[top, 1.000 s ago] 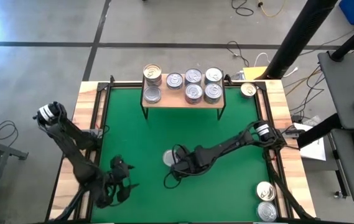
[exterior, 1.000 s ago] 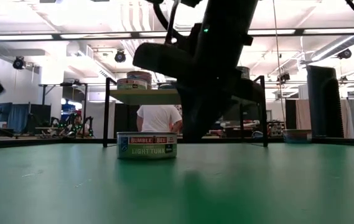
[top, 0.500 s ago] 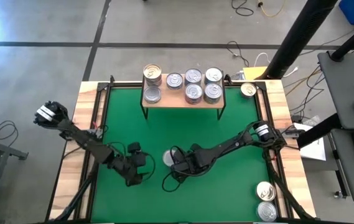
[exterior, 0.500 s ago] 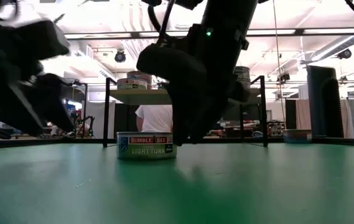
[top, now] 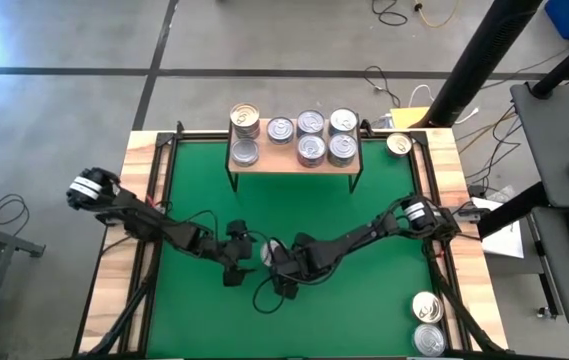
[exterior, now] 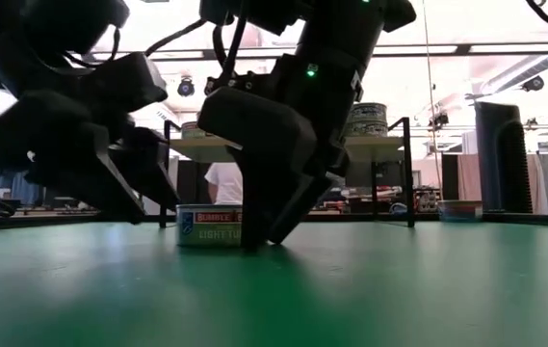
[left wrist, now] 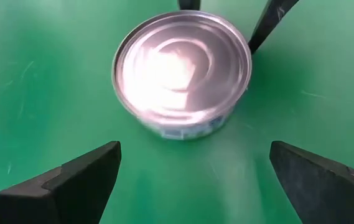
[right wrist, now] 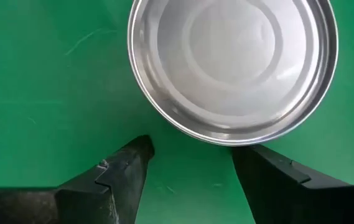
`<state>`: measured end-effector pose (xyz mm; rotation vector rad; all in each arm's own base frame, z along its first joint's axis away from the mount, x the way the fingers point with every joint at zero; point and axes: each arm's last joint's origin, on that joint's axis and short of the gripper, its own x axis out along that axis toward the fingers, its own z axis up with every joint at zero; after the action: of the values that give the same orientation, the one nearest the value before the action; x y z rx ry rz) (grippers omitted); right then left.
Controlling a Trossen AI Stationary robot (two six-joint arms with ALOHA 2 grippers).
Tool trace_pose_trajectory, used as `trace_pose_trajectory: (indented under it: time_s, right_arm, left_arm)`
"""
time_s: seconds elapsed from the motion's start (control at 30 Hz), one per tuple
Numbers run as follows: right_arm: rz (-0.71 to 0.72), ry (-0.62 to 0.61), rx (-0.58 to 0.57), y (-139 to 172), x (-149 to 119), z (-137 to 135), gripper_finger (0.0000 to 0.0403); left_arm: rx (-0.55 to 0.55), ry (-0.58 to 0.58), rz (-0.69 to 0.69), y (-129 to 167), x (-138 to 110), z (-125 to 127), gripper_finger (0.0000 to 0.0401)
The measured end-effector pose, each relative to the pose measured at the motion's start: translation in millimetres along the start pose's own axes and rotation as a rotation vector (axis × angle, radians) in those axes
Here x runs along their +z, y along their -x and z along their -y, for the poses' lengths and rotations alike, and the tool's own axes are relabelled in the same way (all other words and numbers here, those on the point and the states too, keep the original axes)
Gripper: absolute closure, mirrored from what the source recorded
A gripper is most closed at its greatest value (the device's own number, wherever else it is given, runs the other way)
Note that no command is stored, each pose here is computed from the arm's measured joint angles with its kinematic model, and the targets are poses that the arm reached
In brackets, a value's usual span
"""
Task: Stack canned seafood by type on shelf
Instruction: Stack the green white tuna can on top of the green white tuna can on the shelf
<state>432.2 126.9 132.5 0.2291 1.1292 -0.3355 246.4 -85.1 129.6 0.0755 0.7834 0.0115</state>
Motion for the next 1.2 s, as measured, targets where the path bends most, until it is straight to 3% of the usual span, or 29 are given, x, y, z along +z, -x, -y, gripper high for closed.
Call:
trace_pose_trajectory:
  time_s: [0.43, 0.87, 1.2]
  right_arm:
    - [-0.017, 0.034, 0.024, -3, 7, 7, 0.0172]
    - [-0.050, 0.032, 0.036, -4, 8, 11, 0.0176]
    - [-0.049, 0.019, 0.031, -2, 9, 11, 0.0181]
  left_arm:
    - [0.040, -0.024, -0.063, -54, 20, 3, 0.0005]
    - [0.005, -0.004, 0.074, -60, 24, 5, 0.0004]
    - [0.007, 0.001, 0.081, -60, 24, 9, 0.0021]
